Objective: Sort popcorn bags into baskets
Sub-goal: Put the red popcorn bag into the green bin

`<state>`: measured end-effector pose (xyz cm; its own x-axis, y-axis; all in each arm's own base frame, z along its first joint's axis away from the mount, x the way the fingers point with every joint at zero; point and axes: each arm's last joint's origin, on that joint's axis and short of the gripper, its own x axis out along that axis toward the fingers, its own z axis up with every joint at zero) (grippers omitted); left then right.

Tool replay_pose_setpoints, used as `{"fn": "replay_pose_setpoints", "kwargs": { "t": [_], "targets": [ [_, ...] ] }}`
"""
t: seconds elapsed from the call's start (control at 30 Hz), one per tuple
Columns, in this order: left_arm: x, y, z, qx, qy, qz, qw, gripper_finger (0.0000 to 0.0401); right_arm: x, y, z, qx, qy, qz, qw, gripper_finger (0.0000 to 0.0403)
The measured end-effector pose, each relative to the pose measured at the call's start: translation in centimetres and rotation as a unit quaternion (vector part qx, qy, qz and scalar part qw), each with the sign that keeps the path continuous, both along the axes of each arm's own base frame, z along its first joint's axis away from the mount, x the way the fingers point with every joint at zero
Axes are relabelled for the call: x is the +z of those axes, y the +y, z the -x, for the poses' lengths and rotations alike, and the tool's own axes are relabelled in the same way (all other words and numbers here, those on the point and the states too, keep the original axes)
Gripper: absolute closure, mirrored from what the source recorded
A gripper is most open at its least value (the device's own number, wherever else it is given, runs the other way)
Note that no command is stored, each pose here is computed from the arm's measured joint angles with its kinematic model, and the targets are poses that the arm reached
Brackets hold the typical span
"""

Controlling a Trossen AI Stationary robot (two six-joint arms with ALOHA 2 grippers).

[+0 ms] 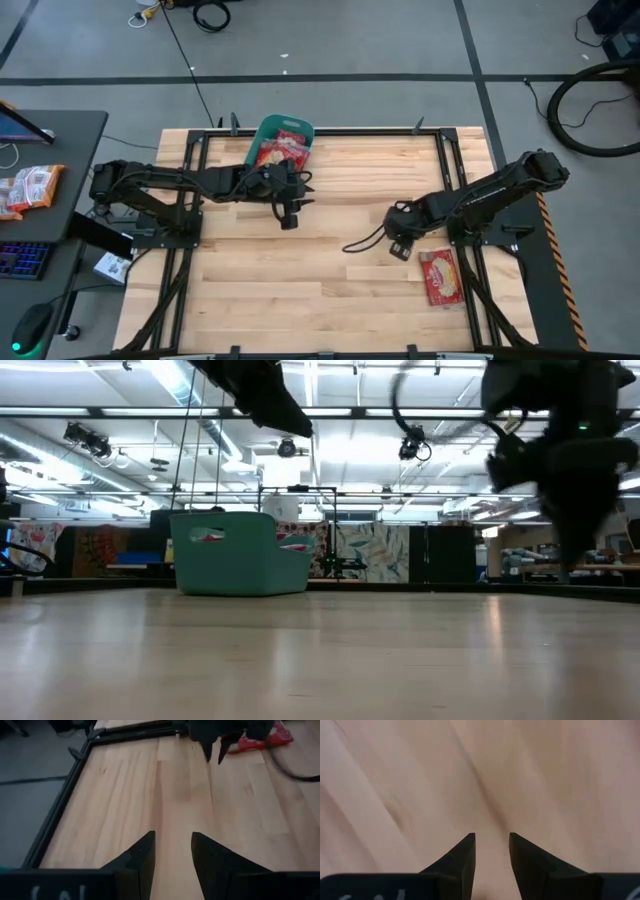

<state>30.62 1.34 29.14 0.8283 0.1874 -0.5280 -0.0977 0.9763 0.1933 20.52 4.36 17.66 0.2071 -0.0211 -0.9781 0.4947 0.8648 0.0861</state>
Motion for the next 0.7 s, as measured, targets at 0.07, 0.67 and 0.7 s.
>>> {"fn": "replay_pose_setpoints", "kwargs": {
  "t": [0.07, 0.67, 0.7],
  "targets": [
    [0.1, -0.1, -0.1, -0.007, -0.006, -0.008, 1.0, 0.0271, -0.3, 0.2, 0.8, -0.044, 0.054, -0.04, 0.997, 0.0279],
    [-5.1, -4.1, 1.0, -0.096, -0.071, -0.024, 0.993, 0.0271, -1.6, 3.8, 3.9, -0.172, 0.224, -0.143, 0.949, 0.028],
    [-5.1, -4.3, 1.2, -0.099, -0.07, -0.023, 0.992, 0.0271, -2.0, 3.9, 4.2, -0.182, 0.231, -0.137, 0.946, 0.028]
  ]
}}
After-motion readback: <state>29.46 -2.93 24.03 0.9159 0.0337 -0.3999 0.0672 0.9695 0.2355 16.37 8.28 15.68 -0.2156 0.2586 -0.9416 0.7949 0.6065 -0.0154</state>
